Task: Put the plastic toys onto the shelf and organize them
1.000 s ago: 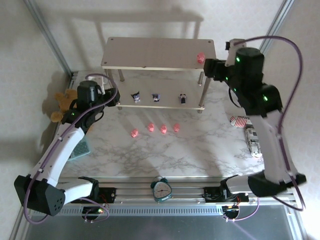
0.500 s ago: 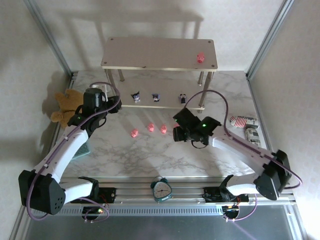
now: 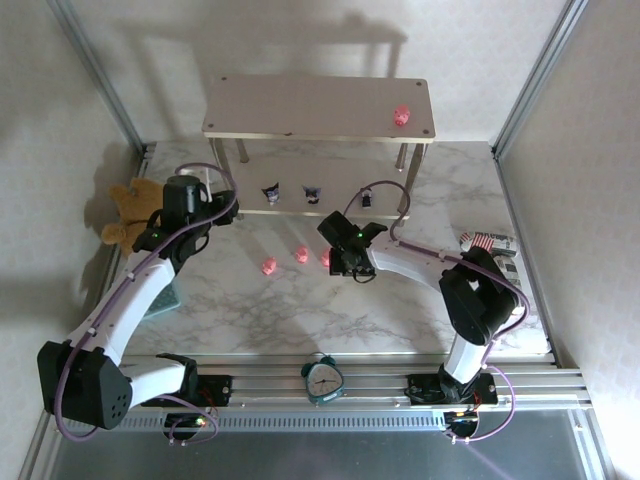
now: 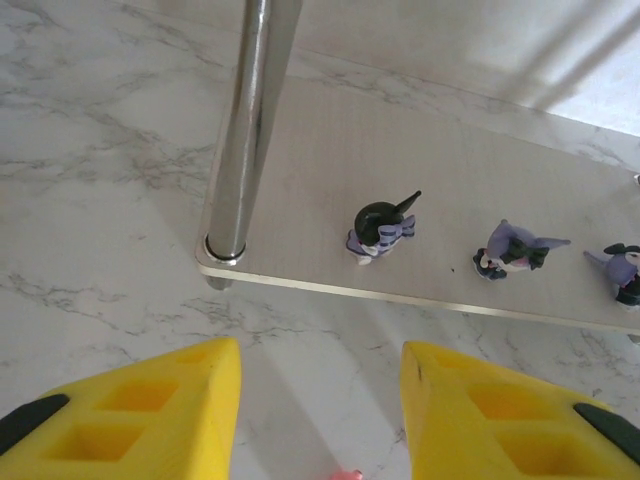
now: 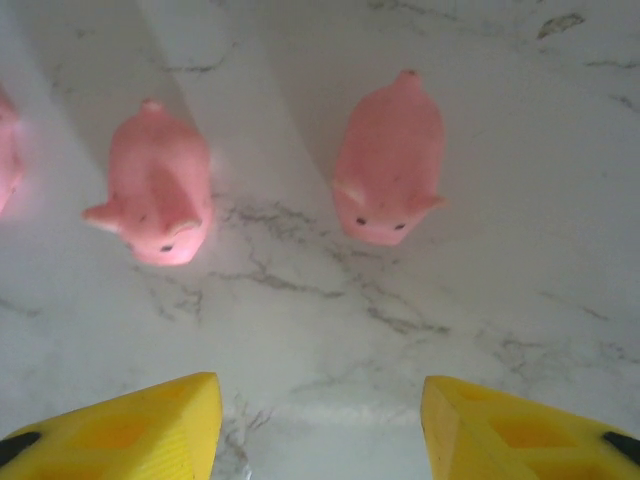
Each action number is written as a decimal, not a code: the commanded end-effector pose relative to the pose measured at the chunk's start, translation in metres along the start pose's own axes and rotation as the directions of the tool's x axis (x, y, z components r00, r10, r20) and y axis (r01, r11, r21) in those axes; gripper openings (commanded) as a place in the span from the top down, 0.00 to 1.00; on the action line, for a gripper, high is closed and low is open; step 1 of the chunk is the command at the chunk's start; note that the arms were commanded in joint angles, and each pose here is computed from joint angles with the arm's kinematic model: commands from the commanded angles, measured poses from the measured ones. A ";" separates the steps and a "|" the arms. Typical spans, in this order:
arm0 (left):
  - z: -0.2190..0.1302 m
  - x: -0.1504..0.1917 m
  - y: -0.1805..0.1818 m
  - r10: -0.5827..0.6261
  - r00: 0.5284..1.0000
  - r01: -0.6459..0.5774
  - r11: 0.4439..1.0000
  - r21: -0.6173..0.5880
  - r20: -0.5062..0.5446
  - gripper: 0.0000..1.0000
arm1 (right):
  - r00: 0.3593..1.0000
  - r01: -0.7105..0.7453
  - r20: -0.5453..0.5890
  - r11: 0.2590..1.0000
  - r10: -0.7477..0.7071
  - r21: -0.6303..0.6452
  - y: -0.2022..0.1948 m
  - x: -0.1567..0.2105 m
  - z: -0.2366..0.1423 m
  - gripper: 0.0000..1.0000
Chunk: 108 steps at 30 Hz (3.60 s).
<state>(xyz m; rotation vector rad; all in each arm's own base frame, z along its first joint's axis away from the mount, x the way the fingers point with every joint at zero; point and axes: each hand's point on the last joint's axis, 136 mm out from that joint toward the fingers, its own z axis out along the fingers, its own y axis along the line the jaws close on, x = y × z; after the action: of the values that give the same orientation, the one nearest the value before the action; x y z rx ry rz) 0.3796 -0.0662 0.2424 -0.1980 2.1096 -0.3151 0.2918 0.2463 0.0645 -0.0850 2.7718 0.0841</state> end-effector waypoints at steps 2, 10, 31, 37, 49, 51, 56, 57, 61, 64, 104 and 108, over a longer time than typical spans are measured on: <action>-0.004 -0.005 0.009 0.014 1.000 -0.014 1.000 -0.023 0.010 0.54 | 0.998 -0.044 0.049 0.998 0.042 0.035 -0.010 -0.021 0.004 0.44; 0.001 -0.005 0.015 0.005 1.000 -0.004 1.000 -0.024 0.003 0.55 | 0.999 -0.044 0.003 0.998 0.044 0.035 -0.015 -0.026 0.022 0.45; 0.012 0.000 0.027 -0.008 1.000 0.008 0.999 -0.035 -0.018 0.55 | 0.999 -0.020 -0.035 0.998 0.022 0.068 -0.019 -0.037 0.051 0.67; 0.012 -0.001 0.026 -0.015 1.000 0.014 1.000 -0.028 -0.018 0.56 | 1.000 -0.019 -0.024 0.998 0.020 0.053 -0.023 -0.034 0.043 0.85; -0.009 -0.034 0.006 -0.027 0.999 0.026 0.999 0.031 0.027 0.56 | 0.945 0.071 0.323 0.995 -0.044 -0.072 -0.028 -0.107 -0.158 0.81; -0.012 -0.043 0.001 -0.031 0.999 0.029 0.998 0.050 0.032 0.57 | 0.912 0.114 0.404 0.990 -0.071 -0.084 -0.026 -0.128 -0.204 0.81; -0.021 -0.065 -0.014 -0.041 0.997 0.034 0.994 0.100 0.066 0.57 | 0.803 0.201 0.582 0.977 -0.124 -0.069 -0.019 -0.180 -0.294 0.79; -0.023 -0.068 -0.016 -0.042 0.996 0.034 0.994 0.106 0.074 0.57 | 0.783 0.207 0.608 0.977 -0.130 -0.059 -0.018 -0.190 -0.306 0.79; -0.024 -0.073 -0.019 -0.044 0.996 0.035 0.993 0.116 0.076 0.58 | 0.744 0.207 0.655 0.978 -0.132 -0.037 -0.019 -0.224 -0.323 0.78; -0.025 -0.074 -0.020 -0.041 0.997 0.032 0.993 0.117 0.071 0.58 | 0.737 0.197 0.666 0.979 -0.112 -0.053 -0.020 -0.244 -0.323 0.78; -0.015 -0.071 -0.017 -0.019 0.999 0.015 0.995 0.103 0.039 0.57 | 0.796 0.200 0.577 0.979 -0.183 0.034 -0.024 -0.290 -0.236 0.72; -0.014 -0.070 -0.016 -0.019 0.999 0.016 0.995 0.102 0.037 0.57 | 0.798 0.205 0.573 0.978 -0.188 0.037 -0.022 -0.292 -0.230 0.71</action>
<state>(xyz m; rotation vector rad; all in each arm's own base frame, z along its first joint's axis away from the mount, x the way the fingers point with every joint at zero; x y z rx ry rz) 0.4024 -0.0639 0.3009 -0.1705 2.0699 -0.4242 0.4765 0.2251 0.3883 -0.2945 2.1335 0.1080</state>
